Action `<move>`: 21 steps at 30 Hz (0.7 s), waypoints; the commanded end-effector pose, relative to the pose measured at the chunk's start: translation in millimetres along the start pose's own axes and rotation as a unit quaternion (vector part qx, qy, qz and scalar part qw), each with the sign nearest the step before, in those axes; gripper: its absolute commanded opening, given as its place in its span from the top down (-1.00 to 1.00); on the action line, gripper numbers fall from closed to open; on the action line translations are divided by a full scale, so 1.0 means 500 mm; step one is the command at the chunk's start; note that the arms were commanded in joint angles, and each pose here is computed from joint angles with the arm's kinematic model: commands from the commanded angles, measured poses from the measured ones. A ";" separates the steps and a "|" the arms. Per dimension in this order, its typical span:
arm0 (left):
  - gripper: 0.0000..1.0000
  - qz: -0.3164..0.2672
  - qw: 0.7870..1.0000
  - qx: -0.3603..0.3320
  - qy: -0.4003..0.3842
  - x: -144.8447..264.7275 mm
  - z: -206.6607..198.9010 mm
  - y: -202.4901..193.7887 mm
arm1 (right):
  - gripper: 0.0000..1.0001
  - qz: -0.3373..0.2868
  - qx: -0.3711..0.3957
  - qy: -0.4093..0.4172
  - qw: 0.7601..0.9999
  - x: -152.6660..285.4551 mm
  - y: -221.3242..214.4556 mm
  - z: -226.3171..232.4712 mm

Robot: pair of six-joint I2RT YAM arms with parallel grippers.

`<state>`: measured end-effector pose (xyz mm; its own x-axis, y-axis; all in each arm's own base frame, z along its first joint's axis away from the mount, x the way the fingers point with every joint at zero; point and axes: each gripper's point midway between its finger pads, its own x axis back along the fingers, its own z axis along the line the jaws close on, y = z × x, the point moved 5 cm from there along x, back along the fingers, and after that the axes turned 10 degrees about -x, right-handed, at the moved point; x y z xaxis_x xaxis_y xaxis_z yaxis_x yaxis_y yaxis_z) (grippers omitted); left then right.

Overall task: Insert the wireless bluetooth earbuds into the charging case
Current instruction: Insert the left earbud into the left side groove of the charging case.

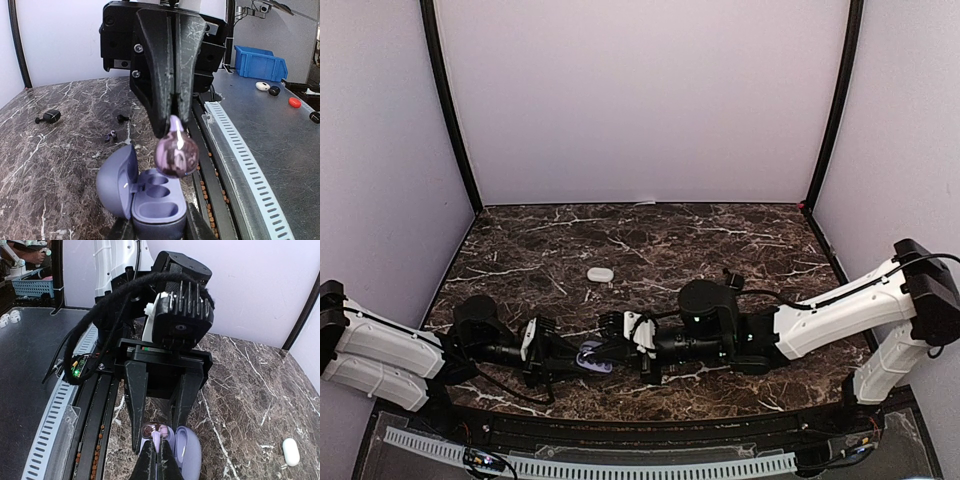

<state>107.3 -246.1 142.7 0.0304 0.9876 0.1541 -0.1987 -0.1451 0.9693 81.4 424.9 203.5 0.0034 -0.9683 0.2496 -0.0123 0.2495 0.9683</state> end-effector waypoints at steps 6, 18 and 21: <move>0.83 -0.009 1.000 -0.015 0.001 0.000 0.000 0.012 | 1.00 -0.003 0.002 -0.002 1.000 -0.029 0.007 0.005; 0.84 -0.009 1.000 -0.018 -0.001 0.002 -0.003 0.012 | 1.00 0.017 0.007 -0.026 1.000 -0.036 -0.004 -0.002; 0.84 -0.009 1.000 -0.018 -0.001 0.002 -0.003 0.012 | 1.00 0.025 0.009 -0.026 0.999 -0.038 -0.009 -0.002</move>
<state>106.8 -246.1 144.8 0.0295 0.9885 0.1482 -0.2126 -0.1386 0.9673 83.5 434.9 190.6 -0.0358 -0.9537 0.2986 -0.0110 0.2992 0.9541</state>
